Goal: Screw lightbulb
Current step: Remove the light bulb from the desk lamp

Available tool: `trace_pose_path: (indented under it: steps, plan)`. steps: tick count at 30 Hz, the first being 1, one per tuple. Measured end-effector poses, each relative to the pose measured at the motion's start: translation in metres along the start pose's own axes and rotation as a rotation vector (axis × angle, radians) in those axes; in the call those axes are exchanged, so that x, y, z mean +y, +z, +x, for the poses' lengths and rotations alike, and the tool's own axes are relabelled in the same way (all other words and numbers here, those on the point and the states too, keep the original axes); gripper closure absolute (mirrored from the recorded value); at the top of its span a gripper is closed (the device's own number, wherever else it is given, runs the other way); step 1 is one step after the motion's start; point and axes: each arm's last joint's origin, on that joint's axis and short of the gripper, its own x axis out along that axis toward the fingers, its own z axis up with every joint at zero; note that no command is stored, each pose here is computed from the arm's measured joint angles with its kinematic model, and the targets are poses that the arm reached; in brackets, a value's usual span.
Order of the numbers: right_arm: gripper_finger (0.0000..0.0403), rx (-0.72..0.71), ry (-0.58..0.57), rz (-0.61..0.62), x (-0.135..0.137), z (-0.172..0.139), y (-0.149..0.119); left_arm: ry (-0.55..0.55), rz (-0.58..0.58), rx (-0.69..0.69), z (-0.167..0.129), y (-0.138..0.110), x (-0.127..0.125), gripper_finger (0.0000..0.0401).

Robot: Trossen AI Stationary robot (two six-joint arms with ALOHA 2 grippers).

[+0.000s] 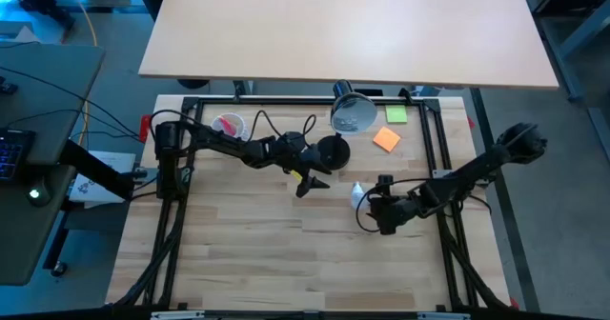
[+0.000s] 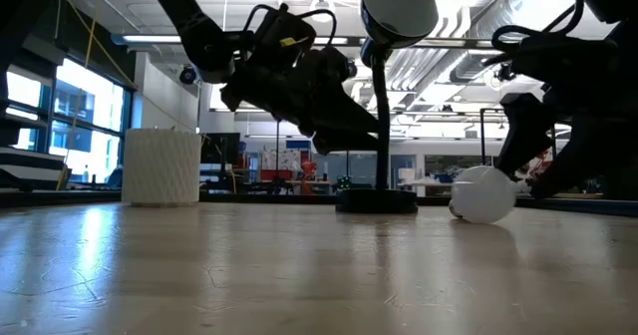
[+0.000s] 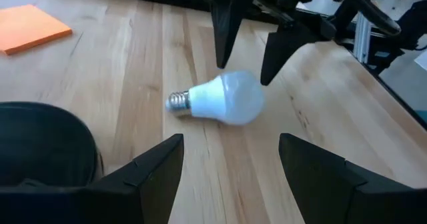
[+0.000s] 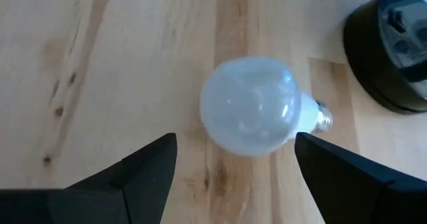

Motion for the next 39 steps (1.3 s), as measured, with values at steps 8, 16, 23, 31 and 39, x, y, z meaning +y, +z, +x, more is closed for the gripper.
trace_pose_path:
  steps: [8,16,23,31,39]
  plan:
    - [0.0101,-0.109,-0.042,0.053,0.001,0.001,0.011,-0.008,0.002,-0.008,-0.001,0.003,0.001,0.016]
    - [0.0101,-0.11,-0.074,0.001,-0.004,0.003,0.012,-0.007,0.007,-0.015,-0.001,0.004,0.001,0.016]
    - [0.0101,-0.039,0.009,0.042,-0.012,0.009,0.009,-0.007,0.008,-0.015,-0.001,0.004,0.001,0.016]
    - [0.0101,0.032,-0.077,0.205,-0.018,0.004,0.0,-0.007,0.008,-0.015,-0.001,0.004,0.001,0.016]
    - [0.0101,0.089,-0.178,0.589,-0.028,-0.016,0.001,0.066,0.102,-0.017,0.006,0.006,-0.011,0.016]
